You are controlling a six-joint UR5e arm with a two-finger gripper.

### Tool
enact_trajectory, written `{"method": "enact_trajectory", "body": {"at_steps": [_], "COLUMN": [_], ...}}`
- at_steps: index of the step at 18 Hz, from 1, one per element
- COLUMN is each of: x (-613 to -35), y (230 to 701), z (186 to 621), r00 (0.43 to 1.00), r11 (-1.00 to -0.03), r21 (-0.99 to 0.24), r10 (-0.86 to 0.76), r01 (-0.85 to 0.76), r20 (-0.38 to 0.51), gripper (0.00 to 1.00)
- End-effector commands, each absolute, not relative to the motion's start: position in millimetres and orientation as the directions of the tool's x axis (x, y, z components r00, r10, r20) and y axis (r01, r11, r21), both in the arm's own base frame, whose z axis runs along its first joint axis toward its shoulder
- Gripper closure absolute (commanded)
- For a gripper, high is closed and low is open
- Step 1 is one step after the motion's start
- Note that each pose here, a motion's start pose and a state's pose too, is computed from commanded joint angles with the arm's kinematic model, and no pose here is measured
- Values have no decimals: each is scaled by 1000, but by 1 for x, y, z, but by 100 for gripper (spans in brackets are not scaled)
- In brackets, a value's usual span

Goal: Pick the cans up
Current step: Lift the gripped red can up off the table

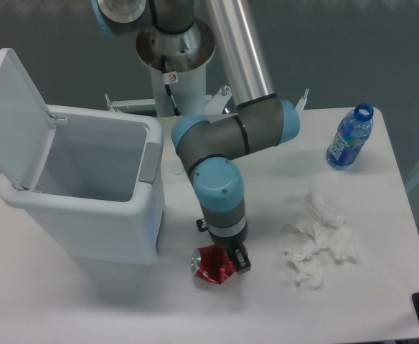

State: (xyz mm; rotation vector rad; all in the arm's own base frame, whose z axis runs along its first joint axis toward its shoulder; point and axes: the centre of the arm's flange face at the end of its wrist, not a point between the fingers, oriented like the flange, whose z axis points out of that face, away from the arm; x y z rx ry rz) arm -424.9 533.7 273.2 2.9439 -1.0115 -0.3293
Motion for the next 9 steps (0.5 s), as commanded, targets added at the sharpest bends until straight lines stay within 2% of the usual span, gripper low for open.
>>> {"method": "enact_trajectory", "body": {"at_steps": [3, 6, 9], "x": [-446, -457, -465], "y": [510, 496, 486], "z": [301, 342, 376], "r00": [808, 855, 895], "r11": [-837, -883, -916], "r21": [55, -52, -100], "r10": [-541, -436, -350], "r01": [-545, -467, -389], "r20": [-233, -281, -277], "gripper": [38, 38, 38]}}
